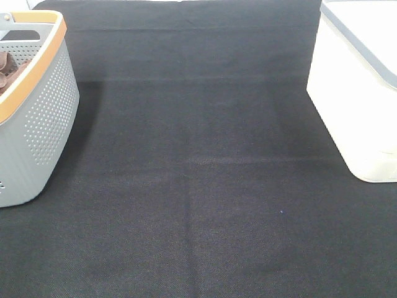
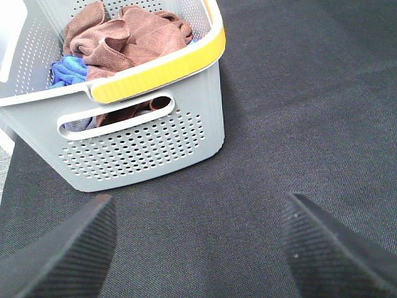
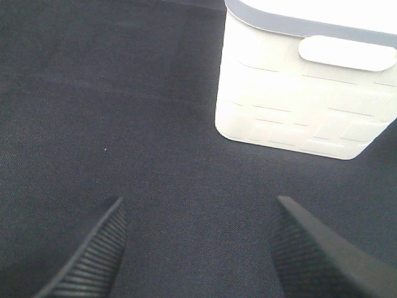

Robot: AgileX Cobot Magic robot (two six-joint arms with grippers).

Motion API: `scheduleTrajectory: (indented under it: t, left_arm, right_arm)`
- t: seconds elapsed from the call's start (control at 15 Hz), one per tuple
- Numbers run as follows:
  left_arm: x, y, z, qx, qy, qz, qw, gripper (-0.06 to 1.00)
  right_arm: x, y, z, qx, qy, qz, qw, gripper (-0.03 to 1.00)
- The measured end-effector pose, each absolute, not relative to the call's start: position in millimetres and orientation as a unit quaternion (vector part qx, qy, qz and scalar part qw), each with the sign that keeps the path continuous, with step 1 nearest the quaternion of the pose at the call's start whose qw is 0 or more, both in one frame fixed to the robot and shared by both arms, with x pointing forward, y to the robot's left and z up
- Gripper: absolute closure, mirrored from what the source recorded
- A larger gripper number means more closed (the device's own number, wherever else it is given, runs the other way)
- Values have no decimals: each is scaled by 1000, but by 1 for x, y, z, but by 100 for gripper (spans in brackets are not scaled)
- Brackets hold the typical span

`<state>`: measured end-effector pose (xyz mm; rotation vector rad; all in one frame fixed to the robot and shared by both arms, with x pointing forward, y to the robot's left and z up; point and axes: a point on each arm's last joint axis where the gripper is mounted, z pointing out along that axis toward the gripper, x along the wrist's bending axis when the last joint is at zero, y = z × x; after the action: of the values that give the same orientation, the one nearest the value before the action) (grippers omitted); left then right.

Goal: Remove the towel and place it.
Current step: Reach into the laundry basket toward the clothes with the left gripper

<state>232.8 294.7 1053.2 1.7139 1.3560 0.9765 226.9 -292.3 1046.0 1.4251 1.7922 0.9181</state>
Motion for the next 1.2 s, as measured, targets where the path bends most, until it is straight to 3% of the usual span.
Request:
scheduleTrajectory:
  t: [1.2]
  left_arm:
    - [233,295,1060,649,526,393,384,24]
  right_arm:
    - [227,-292,1046,545,686,351,331,33]
